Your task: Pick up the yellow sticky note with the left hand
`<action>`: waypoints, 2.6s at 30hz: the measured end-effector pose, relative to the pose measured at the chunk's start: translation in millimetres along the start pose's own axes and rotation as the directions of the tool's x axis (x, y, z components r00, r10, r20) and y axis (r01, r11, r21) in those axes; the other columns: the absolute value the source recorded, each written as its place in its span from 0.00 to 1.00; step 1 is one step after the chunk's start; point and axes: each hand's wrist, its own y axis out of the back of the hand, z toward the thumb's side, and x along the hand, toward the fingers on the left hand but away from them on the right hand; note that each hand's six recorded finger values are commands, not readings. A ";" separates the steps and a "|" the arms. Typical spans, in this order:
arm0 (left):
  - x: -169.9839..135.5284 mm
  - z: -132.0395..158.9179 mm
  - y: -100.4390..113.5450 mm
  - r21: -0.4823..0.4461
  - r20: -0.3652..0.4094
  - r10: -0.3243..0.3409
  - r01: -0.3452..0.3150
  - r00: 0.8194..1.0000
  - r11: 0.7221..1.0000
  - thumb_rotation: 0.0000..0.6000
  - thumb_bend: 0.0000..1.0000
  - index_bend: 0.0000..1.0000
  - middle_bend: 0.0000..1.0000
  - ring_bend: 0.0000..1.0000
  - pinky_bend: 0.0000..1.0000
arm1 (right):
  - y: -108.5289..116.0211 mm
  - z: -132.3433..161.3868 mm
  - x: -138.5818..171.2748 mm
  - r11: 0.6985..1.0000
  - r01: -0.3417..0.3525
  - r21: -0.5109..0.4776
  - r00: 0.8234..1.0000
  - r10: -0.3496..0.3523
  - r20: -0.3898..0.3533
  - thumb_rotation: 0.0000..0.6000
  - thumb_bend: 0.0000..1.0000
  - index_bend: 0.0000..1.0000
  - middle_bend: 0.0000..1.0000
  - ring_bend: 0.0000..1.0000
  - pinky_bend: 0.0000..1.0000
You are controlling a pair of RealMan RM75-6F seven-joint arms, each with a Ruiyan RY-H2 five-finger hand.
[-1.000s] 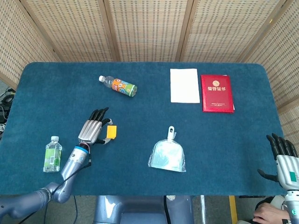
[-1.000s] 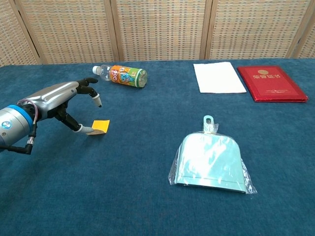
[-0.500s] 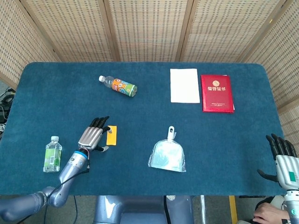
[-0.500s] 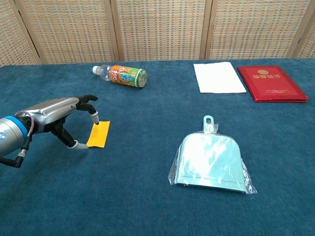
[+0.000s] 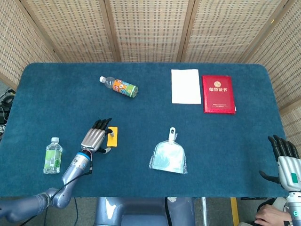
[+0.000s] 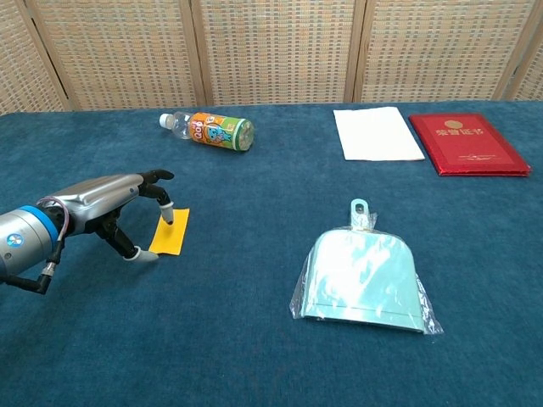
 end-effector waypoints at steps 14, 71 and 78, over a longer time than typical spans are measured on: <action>1.6 0.8 -3.1 -0.010 -0.005 -0.009 0.009 1.000 1.000 1.00 0.28 0.45 0.00 0.00 0.00 | -0.1 0.3 0.4 1.000 -0.003 -0.004 1.000 0.003 -0.002 1.00 0.00 0.00 0.00 0.00 0.00; 15.7 -6.7 -6.5 -0.018 -0.039 -0.009 0.008 0.999 1.000 1.00 0.49 0.62 0.00 0.00 0.00 | -1.9 -0.8 -0.4 1.000 -0.016 -0.010 1.000 0.016 0.000 1.00 0.00 0.00 0.00 0.00 0.00; 45.2 -7.9 24.8 -0.040 -0.059 0.072 -0.074 0.996 0.996 1.00 0.49 0.64 0.00 0.00 0.00 | -0.6 -0.2 -2.8 1.000 -0.007 -0.004 1.000 0.007 0.001 1.00 0.00 0.00 0.00 0.00 0.00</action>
